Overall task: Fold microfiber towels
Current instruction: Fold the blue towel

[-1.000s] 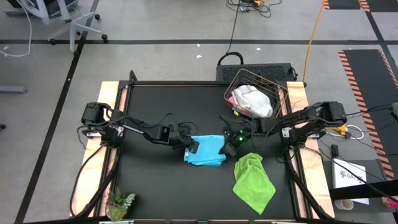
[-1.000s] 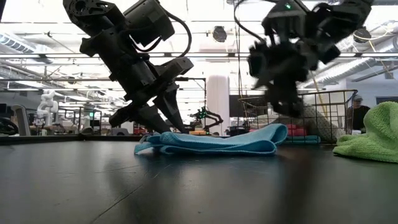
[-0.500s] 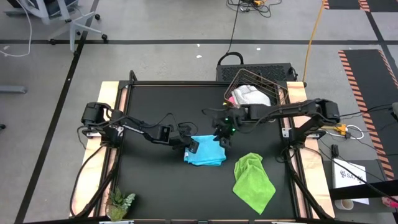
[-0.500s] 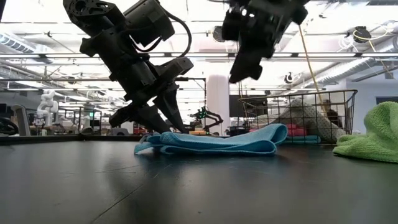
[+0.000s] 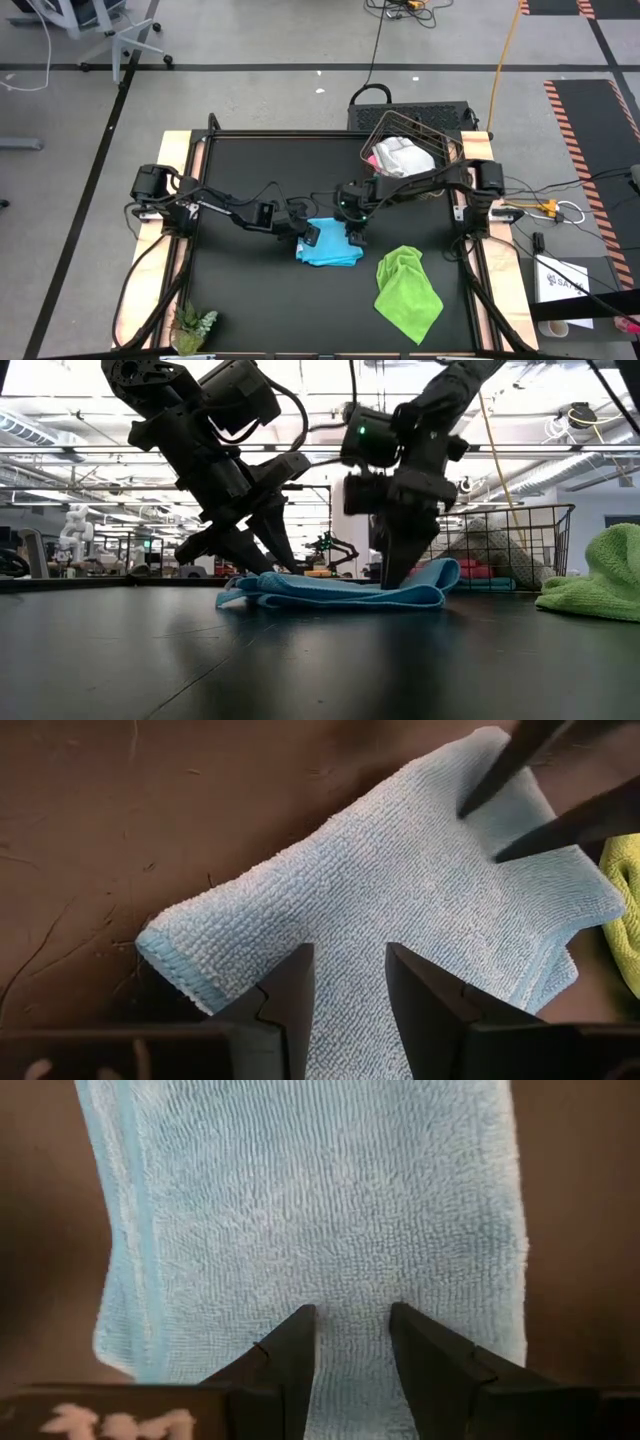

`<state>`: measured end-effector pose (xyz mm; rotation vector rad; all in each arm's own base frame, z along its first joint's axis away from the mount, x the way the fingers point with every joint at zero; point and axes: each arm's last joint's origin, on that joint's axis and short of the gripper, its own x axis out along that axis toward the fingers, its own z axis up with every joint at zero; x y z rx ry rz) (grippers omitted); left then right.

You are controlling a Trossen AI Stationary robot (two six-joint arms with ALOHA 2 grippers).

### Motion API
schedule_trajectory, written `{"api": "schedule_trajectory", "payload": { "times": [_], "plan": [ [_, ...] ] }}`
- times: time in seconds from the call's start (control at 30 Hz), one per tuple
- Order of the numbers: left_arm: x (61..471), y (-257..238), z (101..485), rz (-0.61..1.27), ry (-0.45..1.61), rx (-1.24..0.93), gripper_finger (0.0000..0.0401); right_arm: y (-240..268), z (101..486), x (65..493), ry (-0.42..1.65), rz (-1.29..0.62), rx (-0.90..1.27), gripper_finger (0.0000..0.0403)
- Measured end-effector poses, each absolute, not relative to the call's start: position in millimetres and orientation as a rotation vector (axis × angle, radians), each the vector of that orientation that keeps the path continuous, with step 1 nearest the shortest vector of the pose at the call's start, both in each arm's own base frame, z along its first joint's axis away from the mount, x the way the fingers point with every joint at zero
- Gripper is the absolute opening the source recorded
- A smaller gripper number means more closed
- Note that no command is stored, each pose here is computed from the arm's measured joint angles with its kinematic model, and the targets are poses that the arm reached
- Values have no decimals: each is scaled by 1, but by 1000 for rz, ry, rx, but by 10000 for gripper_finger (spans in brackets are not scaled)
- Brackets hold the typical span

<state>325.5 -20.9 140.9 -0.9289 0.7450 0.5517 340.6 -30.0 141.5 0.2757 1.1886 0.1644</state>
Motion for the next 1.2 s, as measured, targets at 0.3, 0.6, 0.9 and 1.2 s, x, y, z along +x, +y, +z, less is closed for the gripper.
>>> {"api": "schedule_trajectory", "payload": {
  "times": [0.3, 0.6, 0.9, 1.2],
  "plan": [
    [326, -21, 141, 551, 744, -929, 126, -30, 161, 346, 1136, 160, 267, 128],
    [326, -21, 141, 552, 744, -929, 126, -37, 180, 346, 1066, 87, 58, 128],
    [326, -21, 141, 552, 744, -930, 126, -45, 146, 346, 1168, 98, 155, 128],
    [326, -21, 141, 551, 745, -927, 126, -46, 124, 351, 1206, 136, 198, 128]
  ]
}}
